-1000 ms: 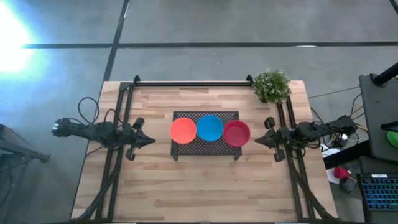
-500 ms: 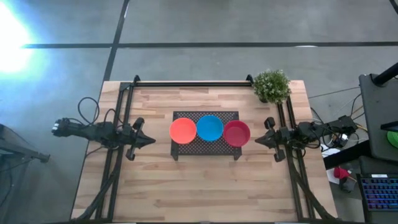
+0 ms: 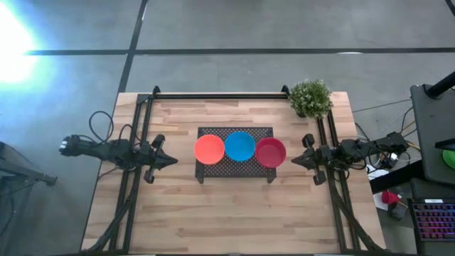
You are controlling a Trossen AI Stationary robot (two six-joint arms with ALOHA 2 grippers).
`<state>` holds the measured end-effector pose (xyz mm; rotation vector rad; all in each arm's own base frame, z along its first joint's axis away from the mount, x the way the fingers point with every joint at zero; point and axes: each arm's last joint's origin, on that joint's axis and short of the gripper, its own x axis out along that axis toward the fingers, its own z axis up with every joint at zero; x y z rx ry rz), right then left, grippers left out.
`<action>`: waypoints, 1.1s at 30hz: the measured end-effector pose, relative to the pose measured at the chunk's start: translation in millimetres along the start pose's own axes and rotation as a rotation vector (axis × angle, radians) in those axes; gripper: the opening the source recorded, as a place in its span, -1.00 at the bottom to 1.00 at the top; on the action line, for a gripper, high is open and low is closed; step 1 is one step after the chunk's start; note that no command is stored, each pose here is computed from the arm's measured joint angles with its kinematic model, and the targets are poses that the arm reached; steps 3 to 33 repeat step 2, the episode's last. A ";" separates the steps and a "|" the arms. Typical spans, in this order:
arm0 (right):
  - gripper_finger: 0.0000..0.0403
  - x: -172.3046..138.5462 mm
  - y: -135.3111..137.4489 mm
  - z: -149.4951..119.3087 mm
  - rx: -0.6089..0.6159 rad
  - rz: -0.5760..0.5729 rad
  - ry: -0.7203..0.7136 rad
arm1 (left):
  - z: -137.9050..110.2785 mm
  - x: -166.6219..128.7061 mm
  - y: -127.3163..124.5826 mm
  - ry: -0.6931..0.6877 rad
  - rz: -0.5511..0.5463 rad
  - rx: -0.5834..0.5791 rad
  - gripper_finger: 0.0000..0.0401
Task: Pick & Place Mini bowls
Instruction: Return to Home Position
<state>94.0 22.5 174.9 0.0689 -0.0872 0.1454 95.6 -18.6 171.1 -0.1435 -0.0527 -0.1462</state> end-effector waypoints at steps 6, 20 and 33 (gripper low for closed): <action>-0.96 0.0 0.0 0.0 -0.001 0.000 0.000 | 0.0 0.0 0.0 0.000 0.000 0.000 -1.00; -0.96 0.0 0.0 0.0 -0.001 0.000 0.000 | 0.0 0.0 0.0 0.000 0.000 0.000 -1.00; -0.96 0.0 0.0 0.0 -0.001 0.000 0.000 | 0.0 0.0 0.0 0.000 0.000 0.000 -1.00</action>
